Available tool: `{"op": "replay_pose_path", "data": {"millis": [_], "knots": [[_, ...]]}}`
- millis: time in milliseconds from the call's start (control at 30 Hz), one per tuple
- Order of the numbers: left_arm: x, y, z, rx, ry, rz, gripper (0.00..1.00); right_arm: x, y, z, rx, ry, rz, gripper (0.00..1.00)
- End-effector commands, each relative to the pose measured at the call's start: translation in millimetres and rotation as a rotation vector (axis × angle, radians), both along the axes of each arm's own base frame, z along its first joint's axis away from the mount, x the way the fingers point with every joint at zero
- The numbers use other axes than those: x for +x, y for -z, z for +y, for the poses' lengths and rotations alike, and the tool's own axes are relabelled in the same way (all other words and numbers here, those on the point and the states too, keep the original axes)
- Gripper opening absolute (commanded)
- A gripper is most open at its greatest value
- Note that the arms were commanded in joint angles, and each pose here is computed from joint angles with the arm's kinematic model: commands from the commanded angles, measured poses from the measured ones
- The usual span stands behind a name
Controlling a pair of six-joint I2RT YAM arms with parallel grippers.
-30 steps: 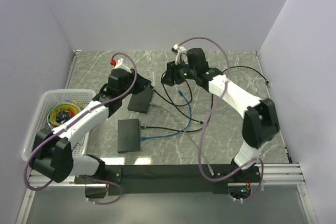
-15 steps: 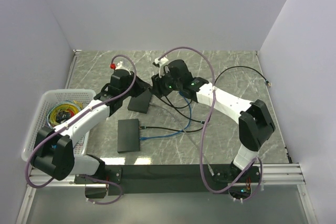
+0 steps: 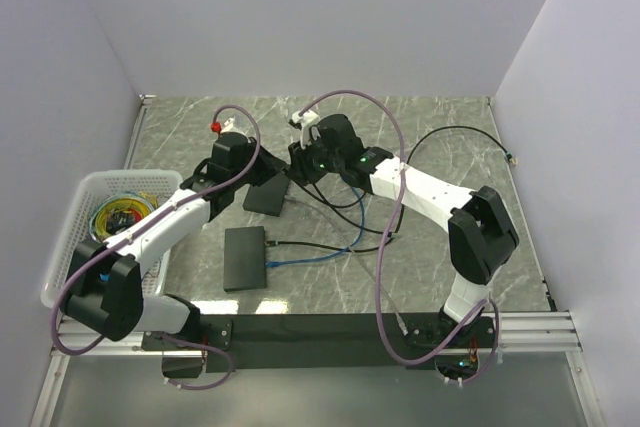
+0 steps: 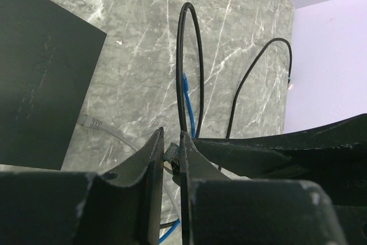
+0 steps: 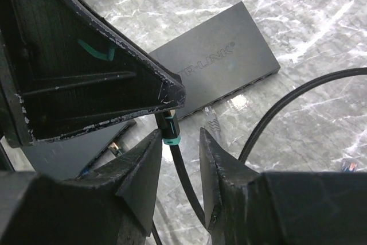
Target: Insert the plug into the switch port
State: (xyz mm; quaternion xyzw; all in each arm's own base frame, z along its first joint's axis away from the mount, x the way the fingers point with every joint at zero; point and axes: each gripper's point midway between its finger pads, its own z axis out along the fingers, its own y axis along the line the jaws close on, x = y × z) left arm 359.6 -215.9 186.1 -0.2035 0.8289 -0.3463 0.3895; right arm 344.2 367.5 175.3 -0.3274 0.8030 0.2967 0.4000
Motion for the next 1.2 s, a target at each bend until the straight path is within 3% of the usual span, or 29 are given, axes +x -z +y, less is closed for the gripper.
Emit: {"op": "replay_pose_path", "data": {"millis": [0, 567, 1167], "knots": [[4, -17, -8, -0.036, 0.014, -0.029, 0.00, 10, -14, 7, 0.024, -0.006, -0.040, 0.39], [7, -13, -8, -0.029, 0.008, -0.018, 0.00, 5, -9, 13, 0.025, -0.034, -0.018, 0.29], [10, -13, -5, -0.008, -0.007, -0.015, 0.01, -6, -7, 19, 0.040, -0.085, 0.006, 0.38]]}}
